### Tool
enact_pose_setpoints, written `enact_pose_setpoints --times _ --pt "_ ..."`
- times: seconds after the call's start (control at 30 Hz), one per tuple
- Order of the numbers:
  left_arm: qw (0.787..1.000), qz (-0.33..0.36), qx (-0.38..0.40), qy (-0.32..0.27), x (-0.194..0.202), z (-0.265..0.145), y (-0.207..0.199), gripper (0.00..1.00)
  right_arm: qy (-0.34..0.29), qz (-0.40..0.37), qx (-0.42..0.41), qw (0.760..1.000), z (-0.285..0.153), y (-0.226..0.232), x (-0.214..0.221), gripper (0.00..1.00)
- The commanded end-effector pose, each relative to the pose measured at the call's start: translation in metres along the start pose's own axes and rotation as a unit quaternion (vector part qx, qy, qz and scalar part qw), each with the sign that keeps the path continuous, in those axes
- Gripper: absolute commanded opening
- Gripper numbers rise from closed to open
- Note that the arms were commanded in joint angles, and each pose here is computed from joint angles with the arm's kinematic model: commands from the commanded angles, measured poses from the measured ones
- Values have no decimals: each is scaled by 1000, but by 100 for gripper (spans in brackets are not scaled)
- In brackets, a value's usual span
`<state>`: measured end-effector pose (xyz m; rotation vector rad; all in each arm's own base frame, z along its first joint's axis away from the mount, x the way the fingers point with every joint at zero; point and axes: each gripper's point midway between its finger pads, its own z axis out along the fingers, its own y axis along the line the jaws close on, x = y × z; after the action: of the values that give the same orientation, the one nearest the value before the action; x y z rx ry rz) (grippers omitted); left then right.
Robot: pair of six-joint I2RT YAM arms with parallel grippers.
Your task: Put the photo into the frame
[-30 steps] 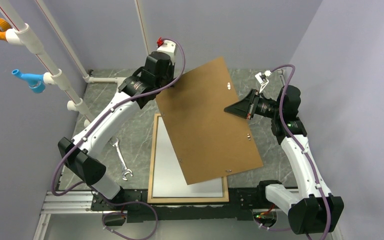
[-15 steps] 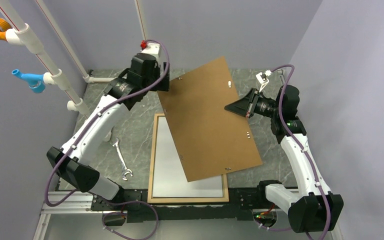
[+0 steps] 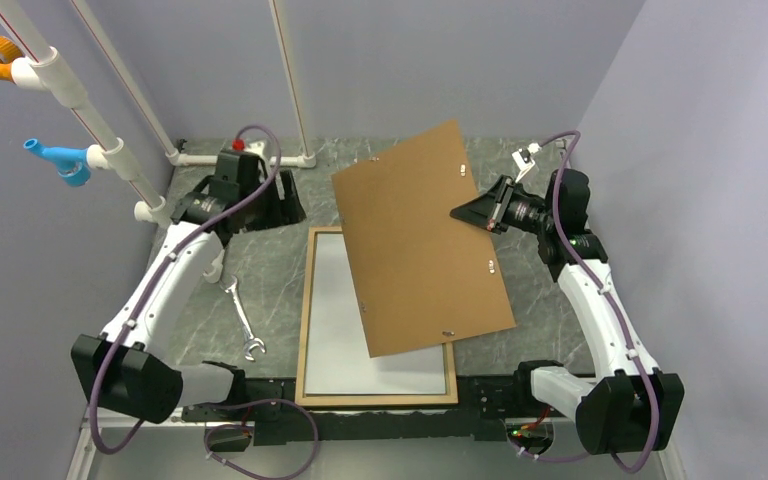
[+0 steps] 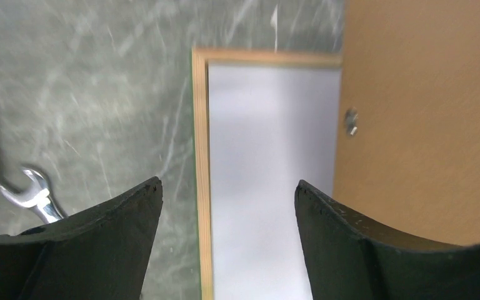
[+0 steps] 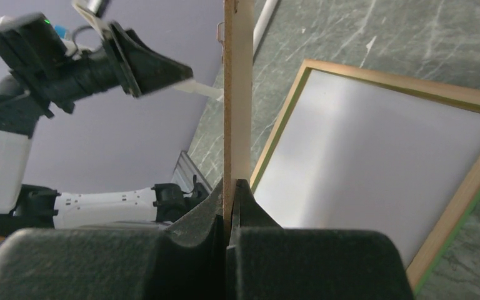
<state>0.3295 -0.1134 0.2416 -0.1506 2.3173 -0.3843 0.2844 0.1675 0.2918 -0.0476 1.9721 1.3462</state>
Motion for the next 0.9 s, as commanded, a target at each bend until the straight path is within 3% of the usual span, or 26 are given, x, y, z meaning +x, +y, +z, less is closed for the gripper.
enact_pose_setpoints --times 0.0,0.3,0.6,0.73,0.87 --pt "994 -25 36 102 62 13 -1 80 -25 4 11 1000 -1 7 -16 0" --pt "970 -40 -4 240 158 53 29 74 -37 42 32 998 1 -5 -22 0" --pt "950 -31 -30 308 210 81 39 62 -40 58 30 997 2 -8 -25 0" --pt "948 -36 -21 315 217 91 37 38 -40 58 33 997 1 -9 -25 0" --pt "949 -40 -27 311 214 101 36 25 -39 60 33 997 0 -11 -24 0"
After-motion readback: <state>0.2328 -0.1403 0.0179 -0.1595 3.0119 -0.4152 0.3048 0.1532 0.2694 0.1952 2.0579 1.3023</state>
